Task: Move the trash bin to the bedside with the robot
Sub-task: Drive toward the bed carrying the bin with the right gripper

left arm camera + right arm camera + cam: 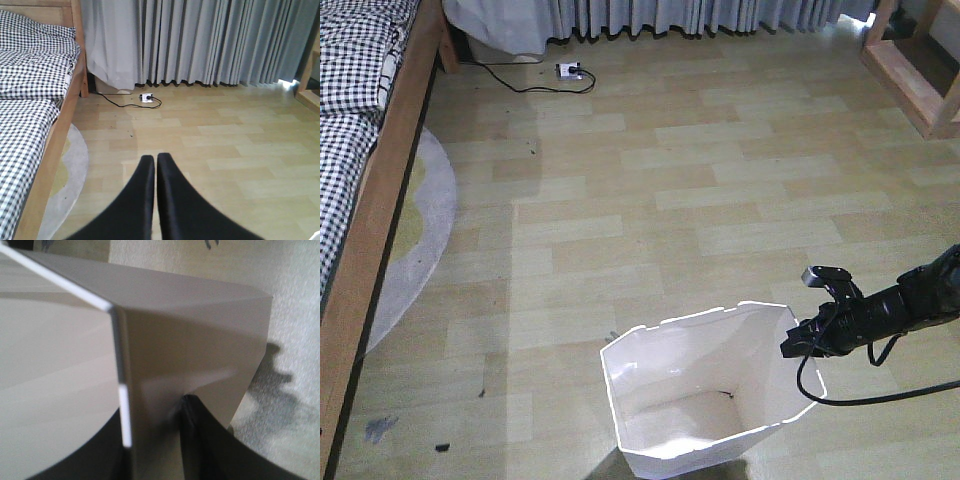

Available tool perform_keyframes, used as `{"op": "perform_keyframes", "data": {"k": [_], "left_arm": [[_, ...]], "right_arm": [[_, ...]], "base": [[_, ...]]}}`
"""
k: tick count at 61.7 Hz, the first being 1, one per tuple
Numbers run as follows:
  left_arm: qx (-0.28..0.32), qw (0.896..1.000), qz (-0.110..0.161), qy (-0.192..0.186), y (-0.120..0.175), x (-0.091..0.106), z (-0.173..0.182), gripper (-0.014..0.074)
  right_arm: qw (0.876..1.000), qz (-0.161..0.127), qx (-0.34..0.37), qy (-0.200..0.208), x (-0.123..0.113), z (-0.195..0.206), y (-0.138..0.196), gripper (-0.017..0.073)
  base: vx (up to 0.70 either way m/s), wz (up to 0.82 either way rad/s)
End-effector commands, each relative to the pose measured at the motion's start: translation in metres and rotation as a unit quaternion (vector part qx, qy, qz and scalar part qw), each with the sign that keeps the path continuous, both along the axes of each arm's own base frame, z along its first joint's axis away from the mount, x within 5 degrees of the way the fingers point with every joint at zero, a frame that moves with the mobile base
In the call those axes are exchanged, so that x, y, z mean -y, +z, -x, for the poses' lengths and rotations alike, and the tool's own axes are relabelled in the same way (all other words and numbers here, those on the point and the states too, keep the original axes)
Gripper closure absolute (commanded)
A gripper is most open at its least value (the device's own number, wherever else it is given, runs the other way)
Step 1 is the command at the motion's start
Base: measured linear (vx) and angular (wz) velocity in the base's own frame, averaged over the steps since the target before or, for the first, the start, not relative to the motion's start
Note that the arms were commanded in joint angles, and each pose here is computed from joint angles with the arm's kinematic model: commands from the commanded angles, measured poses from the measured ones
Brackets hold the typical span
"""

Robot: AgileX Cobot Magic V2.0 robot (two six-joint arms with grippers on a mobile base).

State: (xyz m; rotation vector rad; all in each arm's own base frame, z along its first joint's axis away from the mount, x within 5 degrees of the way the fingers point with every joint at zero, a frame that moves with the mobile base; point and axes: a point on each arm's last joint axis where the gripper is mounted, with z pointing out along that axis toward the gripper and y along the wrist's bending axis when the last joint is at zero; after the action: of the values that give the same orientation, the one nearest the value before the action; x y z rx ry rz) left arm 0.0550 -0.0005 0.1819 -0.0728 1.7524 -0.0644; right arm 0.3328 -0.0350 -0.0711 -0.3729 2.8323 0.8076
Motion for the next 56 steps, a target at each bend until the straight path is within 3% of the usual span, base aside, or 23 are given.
{"op": "perform_keyframes", "data": {"k": [1,56], "left_arm": [[0.034,0.999,0.004,0.002,0.0026,-0.0002,-0.0003,0.0599],[0.034,0.999,0.004,0.002,0.0026,-0.0002,-0.0003,0.0599]], "right_arm": [[0.995,-0.094,0.028,-0.003,-0.0099,-0.0138,0.0378,0.0564],[0.995,-0.094,0.028,-0.003,-0.0099,-0.0138,0.0378,0.0564]], "base": [[0.36,0.04],[0.35,0.06]]}}
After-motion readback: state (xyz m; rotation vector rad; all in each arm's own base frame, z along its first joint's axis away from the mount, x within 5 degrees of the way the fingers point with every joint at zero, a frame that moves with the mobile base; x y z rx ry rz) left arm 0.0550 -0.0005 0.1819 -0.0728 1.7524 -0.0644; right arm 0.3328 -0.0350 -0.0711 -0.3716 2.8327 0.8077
